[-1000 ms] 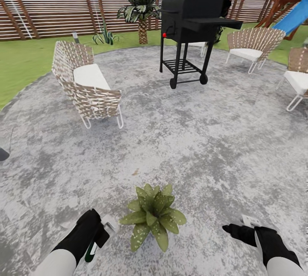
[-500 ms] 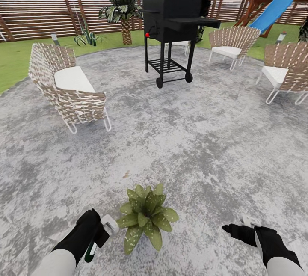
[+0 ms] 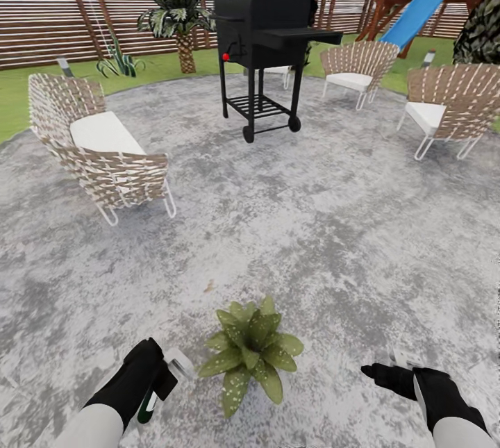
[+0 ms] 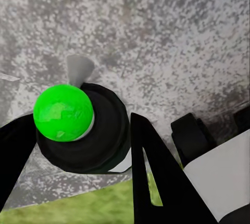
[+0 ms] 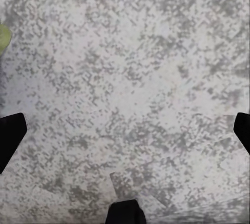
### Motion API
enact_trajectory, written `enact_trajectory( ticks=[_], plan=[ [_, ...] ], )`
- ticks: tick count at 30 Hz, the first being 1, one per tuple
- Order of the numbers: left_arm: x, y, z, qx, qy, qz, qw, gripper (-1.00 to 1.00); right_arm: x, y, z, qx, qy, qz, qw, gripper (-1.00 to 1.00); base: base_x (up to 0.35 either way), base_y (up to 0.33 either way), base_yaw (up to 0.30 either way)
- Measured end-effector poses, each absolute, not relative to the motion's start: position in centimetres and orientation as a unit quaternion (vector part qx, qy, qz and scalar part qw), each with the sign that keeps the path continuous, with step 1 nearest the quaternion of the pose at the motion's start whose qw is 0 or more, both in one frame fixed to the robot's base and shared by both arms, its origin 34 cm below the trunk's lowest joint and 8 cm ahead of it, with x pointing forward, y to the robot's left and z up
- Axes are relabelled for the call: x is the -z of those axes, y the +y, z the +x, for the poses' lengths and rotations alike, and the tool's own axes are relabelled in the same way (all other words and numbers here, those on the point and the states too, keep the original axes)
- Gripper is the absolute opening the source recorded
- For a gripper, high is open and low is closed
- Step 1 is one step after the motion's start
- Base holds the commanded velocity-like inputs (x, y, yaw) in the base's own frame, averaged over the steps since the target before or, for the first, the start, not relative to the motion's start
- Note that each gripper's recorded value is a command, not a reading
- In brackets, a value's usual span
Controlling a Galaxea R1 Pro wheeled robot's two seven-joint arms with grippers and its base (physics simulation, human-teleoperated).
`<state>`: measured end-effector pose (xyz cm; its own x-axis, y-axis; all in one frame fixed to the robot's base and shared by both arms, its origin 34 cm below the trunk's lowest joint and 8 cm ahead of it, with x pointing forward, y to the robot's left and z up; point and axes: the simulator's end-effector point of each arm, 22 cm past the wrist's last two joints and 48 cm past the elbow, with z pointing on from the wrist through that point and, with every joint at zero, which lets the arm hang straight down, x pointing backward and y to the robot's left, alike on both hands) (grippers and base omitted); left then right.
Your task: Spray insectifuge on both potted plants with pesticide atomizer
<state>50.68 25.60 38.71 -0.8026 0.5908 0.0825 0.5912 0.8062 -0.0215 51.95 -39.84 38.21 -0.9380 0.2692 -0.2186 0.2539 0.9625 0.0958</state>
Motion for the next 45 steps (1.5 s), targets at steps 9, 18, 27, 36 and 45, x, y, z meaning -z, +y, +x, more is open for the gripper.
enact_trajectory(
  ticks=[9, 18, 27, 36, 45],
  plan=[
    [-38.71, 25.62, 50.69, 0.003, -0.949, -0.311, 0.042, -1.00, -38.21, -39.85, 51.95, -0.033, 0.984, 0.133, 0.116, 1.00, 0.000, 0.241, -0.274],
    [-38.70, 25.60, 50.69, 0.003, -0.949, -0.312, 0.042, -1.00, -38.22, -39.85, 51.95, -0.033, 0.984, 0.133, 0.116, 1.00, 0.000, 0.038, -0.274],
    [-38.68, 25.64, 50.68, 0.003, -0.949, -0.311, 0.043, -1.00, -38.16, -39.80, 51.92, -0.034, 0.984, 0.133, 0.115, 1.00, -0.095, 0.007, -0.068],
    [-38.68, 25.64, 50.66, 0.003, -0.950, -0.311, 0.043, -1.00, -38.02, -39.21, 51.87, -0.036, 0.985, 0.129, 0.112, 1.00, -0.207, 0.091, 0.000],
    [-38.70, 25.92, 50.64, 0.004, -0.950, -0.308, 0.043, -1.00, -38.00, -38.90, 51.92, -0.039, 0.984, 0.129, 0.113, 1.00, -0.011, 0.006, 0.000]
  ],
)
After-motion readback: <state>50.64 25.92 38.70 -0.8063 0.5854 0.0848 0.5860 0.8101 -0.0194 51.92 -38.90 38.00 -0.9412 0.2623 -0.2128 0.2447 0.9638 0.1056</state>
